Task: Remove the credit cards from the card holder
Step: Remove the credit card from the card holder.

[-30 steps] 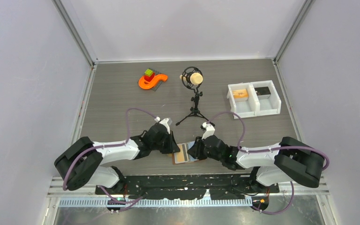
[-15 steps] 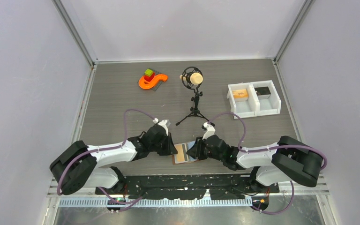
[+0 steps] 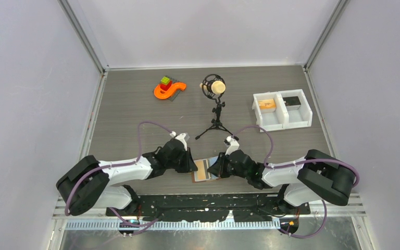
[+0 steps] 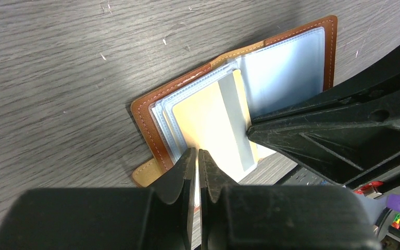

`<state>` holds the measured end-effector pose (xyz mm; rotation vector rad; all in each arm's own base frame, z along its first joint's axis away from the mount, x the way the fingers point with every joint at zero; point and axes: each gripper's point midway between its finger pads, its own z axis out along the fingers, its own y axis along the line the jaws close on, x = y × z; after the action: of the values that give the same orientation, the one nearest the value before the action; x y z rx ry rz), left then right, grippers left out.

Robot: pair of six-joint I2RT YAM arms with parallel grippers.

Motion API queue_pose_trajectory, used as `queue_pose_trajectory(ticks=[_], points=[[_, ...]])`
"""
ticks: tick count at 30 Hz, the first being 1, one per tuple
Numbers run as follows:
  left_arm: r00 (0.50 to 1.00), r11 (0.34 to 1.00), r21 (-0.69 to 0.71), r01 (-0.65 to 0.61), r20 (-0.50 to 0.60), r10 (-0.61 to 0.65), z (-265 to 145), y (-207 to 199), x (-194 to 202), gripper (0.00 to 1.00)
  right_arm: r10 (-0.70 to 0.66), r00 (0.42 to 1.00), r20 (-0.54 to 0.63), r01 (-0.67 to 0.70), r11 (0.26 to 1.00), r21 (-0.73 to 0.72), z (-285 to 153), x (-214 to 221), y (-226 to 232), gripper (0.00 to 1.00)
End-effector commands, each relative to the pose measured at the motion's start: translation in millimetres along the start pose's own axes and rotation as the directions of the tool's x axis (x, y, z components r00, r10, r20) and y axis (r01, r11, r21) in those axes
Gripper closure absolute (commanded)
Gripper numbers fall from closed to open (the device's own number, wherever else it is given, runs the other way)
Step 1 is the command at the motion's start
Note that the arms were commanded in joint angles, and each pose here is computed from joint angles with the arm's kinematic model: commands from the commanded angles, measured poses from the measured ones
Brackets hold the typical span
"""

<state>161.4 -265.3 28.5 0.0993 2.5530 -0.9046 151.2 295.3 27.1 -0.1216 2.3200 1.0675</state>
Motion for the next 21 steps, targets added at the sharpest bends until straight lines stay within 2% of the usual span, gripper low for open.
queue_pose_trajectory(ticks=[1, 2, 4, 21], points=[[1.0, 1.0, -0.026, -0.012, -0.027, 0.012, 4.1, 11.4, 10.6, 0.92, 0.015, 1.0, 0.014, -0.014, 0.998, -0.066, 0.6, -4.1, 12.1, 0.9], [1.0, 0.999, -0.033, -0.013, -0.028, 0.012, 4.2, 13.3, 11.3, 0.92, 0.022, 1.0, 0.016, -0.021, 0.997, -0.068, 0.3, -4.9, 11.9, 0.93], [1.0, 0.998, -0.056, -0.018, -0.027, 0.016, 4.4, 18.8, 11.9, 0.92, 0.029, 0.999, 0.019, -0.027, 0.997, -0.069, -0.8, -5.1, 9.9, 0.95], [0.998, 0.996, -0.07, -0.059, -0.025, 0.057, 8.1, 28.6, 15.1, 0.91, 0.044, 0.997, 0.071, -0.04, 0.997, -0.06, -24.7, -10.6, -6.2, 0.95]])
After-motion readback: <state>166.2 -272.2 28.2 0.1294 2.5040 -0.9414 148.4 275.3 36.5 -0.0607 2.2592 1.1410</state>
